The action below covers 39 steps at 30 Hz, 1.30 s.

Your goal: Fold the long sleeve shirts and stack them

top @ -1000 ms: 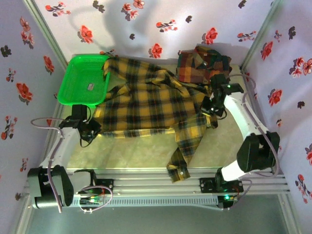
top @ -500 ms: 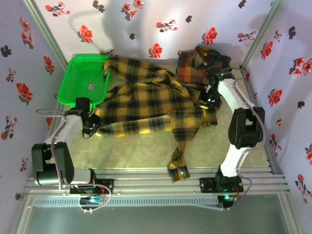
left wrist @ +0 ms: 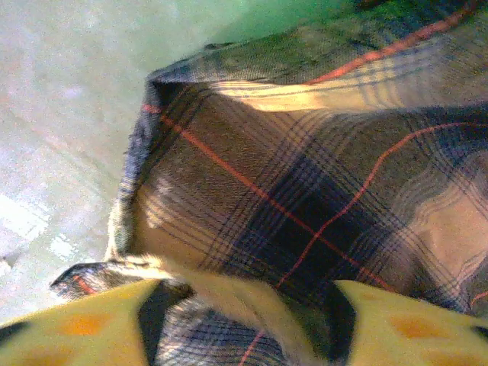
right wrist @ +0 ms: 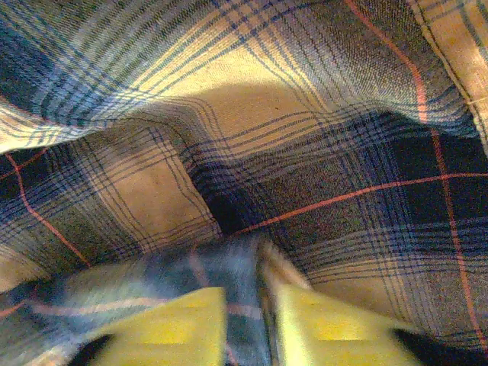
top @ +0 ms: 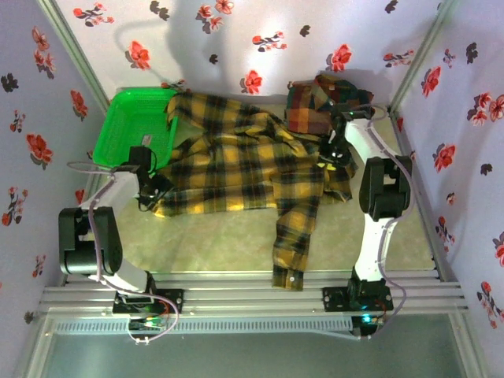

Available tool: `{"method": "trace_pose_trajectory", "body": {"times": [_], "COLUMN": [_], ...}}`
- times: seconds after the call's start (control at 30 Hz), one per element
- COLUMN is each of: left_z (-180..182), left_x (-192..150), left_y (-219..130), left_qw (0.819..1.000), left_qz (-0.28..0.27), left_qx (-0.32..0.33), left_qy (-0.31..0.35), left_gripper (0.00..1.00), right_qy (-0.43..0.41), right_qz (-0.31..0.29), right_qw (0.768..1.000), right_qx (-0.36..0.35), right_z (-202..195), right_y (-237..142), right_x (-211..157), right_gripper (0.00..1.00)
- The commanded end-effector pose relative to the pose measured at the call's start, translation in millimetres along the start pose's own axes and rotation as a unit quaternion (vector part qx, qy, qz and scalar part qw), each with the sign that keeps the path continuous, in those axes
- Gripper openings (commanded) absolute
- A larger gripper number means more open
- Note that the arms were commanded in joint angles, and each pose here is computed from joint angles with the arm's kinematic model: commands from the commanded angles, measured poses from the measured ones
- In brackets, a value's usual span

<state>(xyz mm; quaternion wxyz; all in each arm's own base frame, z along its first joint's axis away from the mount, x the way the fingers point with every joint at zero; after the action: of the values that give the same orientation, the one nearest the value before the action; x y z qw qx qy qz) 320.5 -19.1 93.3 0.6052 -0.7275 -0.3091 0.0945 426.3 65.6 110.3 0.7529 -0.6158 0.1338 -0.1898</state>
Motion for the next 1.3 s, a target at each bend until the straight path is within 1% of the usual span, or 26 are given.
{"method": "trace_pose_trajectory", "body": {"times": [0.0,0.03,0.07,0.1,0.13,0.17,0.23,0.27,0.33,0.37,0.43,0.5,0.57,0.63,0.7,0.77,0.8,0.83,0.87,0.9,0.97,1.0,1.07,1.17,1.27], "left_z": [-12,-15,-19,-24,-30,-34,-48,-53,-65,-73,-91,-109,-131,-150,-160,-169,-167,-163,-158,-155,-150,-148,-142,-129,-117], "left_x": [5,0,-5,-12,-20,-27,-46,-54,-74,-81,-93,-99,-99,-97,-93,-89,-87,-85,-84,-84,-83,-84,-88,-96,-103], "left_y": [-24,-32,-41,-53,-65,-75,-97,-104,-109,-106,-93,-76,-56,-38,-17,1,10,21,31,38,47,50,59,72,77], "left_qw": [0.999,0.999,0.999,0.999,0.998,0.997,0.993,0.992,0.987,0.984,0.977,0.97,0.965,0.96,0.963,0.963,0.966,0.971,0.974,0.977,0.979,0.979,0.979,0.98,0.982], "left_qz": [-0.029,-0.03,-0.035,-0.04,-0.046,-0.051,-0.061,-0.064,-0.058,-0.048,-0.028,-0.012,-0.002,0.002,0.003,0.002,0.001,0.003,0.009,0.013,0.012,0.013,0.022,0.041,0.048], "left_qx": [-0.011,-0.016,-0.021,-0.027,-0.035,-0.045,-0.076,-0.088,-0.118,-0.137,-0.17,-0.182,-0.193,-0.199,-0.192,-0.187,-0.175,-0.158,-0.145,-0.136,-0.119,-0.115,-0.102,-0.081,-0.071], "left_qy": [0.006,0.01,0.016,0.026,0.034,0.04,0.061,0.069,0.09,0.1,0.127,0.158,0.177,0.196,0.191,0.194,0.189,0.181,0.171,0.165,0.168,0.17,0.175,0.179,0.169], "left_gripper": [0.78,0.82,0.85,0.91,0.93,0.93,0.96,0.97,0.99,0.99,0.99,0.99,0.99,0.98,0.98,0.98,0.98,0.98,0.98,0.98,0.98,0.98,0.98,0.98,0.98], "right_qy": [-0.008,-0.01,-0.014,-0.019,-0.026,-0.033,-0.059,-0.075,-0.125,-0.148,-0.166,-0.17,-0.17,-0.17,-0.163,-0.155,-0.152,-0.149,-0.145,-0.14,-0.133,-0.132,-0.141,-0.15,-0.134], "right_qz": [-0.018,-0.023,-0.031,-0.041,-0.049,-0.049,-0.028,-0.01,0.039,0.058,0.088,0.09,0.081,0.068,0.049,0.023,0.016,0.013,0.009,0.003,0.0,-0.001,0.0,-0.012,-0.017], "right_qw": [1.0,1.0,0.999,0.999,0.998,0.998,0.996,0.995,0.99,0.987,0.982,0.981,0.982,0.983,0.985,0.986,0.987,0.986,0.986,0.985,0.986,0.987,0.987,0.988,0.991], "right_qx": [0.008,0.012,0.017,0.021,0.026,0.033,0.063,0.071,0.053,0.04,0.014,0.022,0.004,-0.022,-0.031,-0.048,-0.058,-0.07,-0.084,-0.099,-0.1,-0.091,-0.071,-0.033,0.018], "right_z": [-3,-6,-9,-14,-19,-23,-26,-27,-30,-31,-40,-39,-43,-46,-45,-45,-45,-45,-46,-48,-43,-37,-22,2,21], "right_y": [-27,-36,-45,-56,-67,-77,-90,-89,-78,-70,-47,-26,-6,8,21,33,38,44,51,55,61,59,47,12,-28], "right_x": [-7,-14,-21,-32,-44,-56,-99,-123,-184,-210,-259,-288,-300,-300,-294,-285,-281,-278,-275,-272,-266,-265,-262,-253,-236], "right_gripper": [0.57,0.65,0.7,0.76,0.83,0.84,0.87,0.87,0.86,0.86,0.86,0.86,0.86,0.84,0.82,0.78,0.76,0.71,0.63,0.53,0.28,0.2,0.1,0.04,0.04]}}
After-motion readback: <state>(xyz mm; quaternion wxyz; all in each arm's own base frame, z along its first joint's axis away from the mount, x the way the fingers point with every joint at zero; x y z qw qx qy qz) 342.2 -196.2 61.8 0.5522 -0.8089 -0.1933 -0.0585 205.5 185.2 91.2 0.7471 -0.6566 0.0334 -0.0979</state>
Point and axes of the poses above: each hand's point on the last joint's axis, 136 mm out from that joint toward the fingers, its own y axis out along the fingers, its own z axis along the line the jaws close on, x = y × z, the point moved 3 cm from there along -y, back along the fingers, and after that the axes turned 10 degrees about y, right-handed, at the moved point
